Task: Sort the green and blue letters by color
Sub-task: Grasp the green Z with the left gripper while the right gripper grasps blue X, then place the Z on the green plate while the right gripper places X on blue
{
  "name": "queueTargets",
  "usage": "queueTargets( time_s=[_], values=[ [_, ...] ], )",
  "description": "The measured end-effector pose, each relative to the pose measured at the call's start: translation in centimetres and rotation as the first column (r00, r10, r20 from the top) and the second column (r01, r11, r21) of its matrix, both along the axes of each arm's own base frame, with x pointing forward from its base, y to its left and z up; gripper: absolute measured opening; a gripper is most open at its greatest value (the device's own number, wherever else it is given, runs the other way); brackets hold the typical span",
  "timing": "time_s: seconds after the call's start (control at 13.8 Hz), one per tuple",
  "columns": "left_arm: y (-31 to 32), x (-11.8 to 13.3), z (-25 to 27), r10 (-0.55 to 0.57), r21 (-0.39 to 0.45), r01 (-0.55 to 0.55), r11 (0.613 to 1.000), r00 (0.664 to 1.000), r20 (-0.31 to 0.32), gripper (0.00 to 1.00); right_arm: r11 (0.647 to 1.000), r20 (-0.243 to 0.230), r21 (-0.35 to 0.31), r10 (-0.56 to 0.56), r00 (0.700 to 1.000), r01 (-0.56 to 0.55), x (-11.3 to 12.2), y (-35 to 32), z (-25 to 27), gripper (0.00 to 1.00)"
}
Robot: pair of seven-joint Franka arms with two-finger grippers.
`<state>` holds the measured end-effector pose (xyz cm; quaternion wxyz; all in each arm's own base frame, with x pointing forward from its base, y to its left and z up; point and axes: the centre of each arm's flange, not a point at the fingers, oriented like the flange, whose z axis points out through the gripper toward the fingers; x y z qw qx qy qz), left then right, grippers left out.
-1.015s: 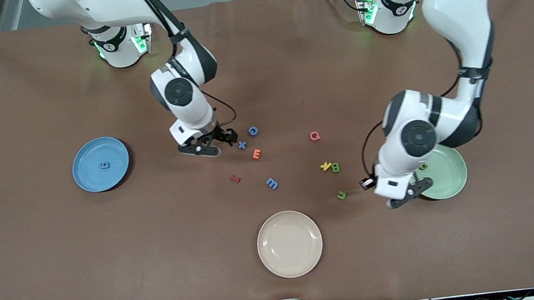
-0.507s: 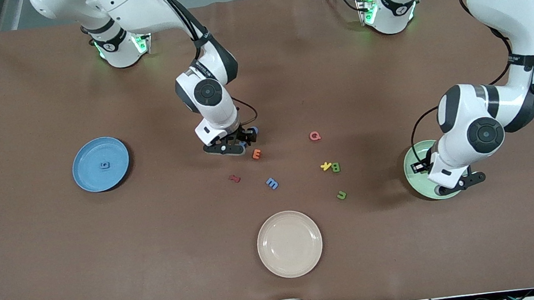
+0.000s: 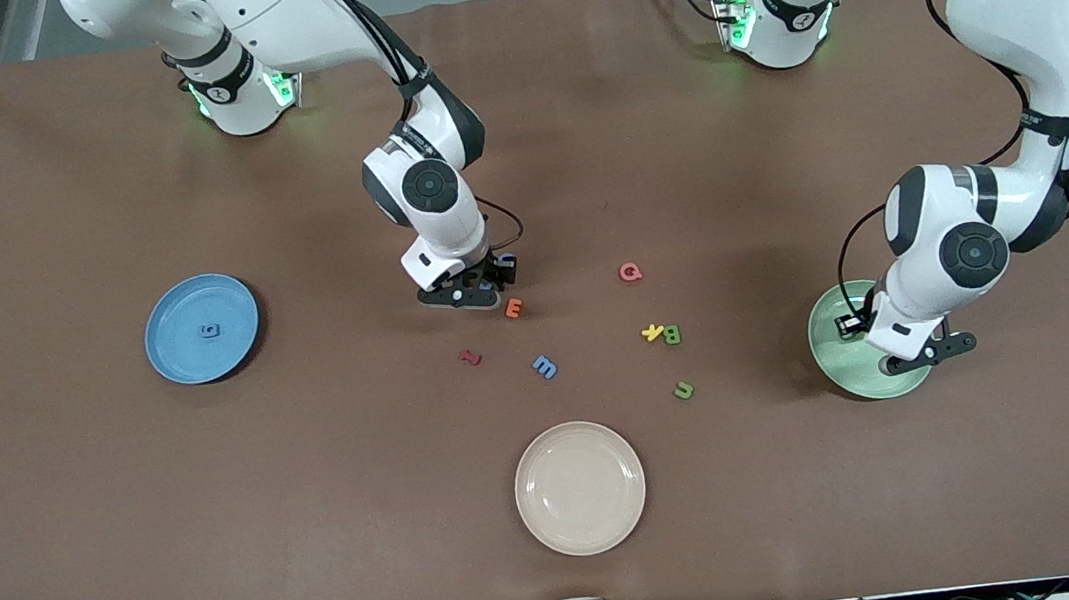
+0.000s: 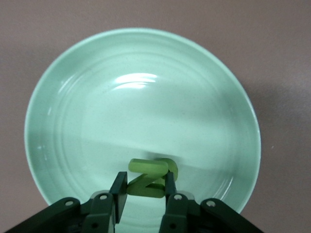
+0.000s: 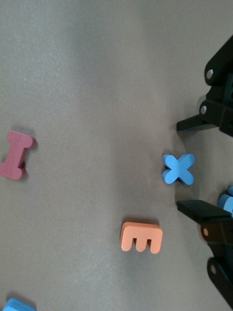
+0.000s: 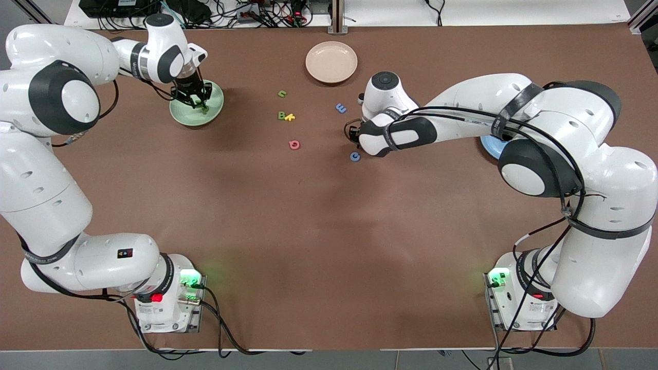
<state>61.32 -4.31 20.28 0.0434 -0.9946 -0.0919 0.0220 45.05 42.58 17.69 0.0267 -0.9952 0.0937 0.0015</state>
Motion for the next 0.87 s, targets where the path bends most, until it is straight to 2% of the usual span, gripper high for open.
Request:
queueTargets(
  time_s=[0.07,0.36,0.51,0.8,0.87],
  values=[
    [-0.14,-0.16,-0.21,-0.003,-0.002,0.003,1.0,1.0,-0.001,0.35,1.0,0.002,0.0,0.002,1.0,-0.002,0.05,0.05,0.01,0.61],
    [-0.39,-0.21,-0.24,-0.006,-0.005,0.006,1.0,1.0,0.0,0.35,1.0,0.001,-0.007,0.007,1.0,-0.007,0.21,0.09,0.08,0.49],
    [-0.44,-0.25,-0.35,-0.006,-0.005,0.006,1.0,1.0,-0.002,0.35,1.0,0.003,-0.011,0.008,1.0,-0.008,0.39,-0.03,0.32,0.29],
    [-0.72,-0.32,-0.78,-0.007,-0.008,0.007,1.0,1.0,-0.005,0.38,1.0,0.001,-0.016,-0.013,1.0,0.013,0.66,-0.16,0.3,0.27],
    [-0.76,-0.22,-0.67,-0.008,-0.009,0.008,1.0,1.0,-0.001,0.46,0.999,-0.013,-0.034,-0.021,1.0,0.021,1.03,-0.66,0.32,0.27]
  ],
)
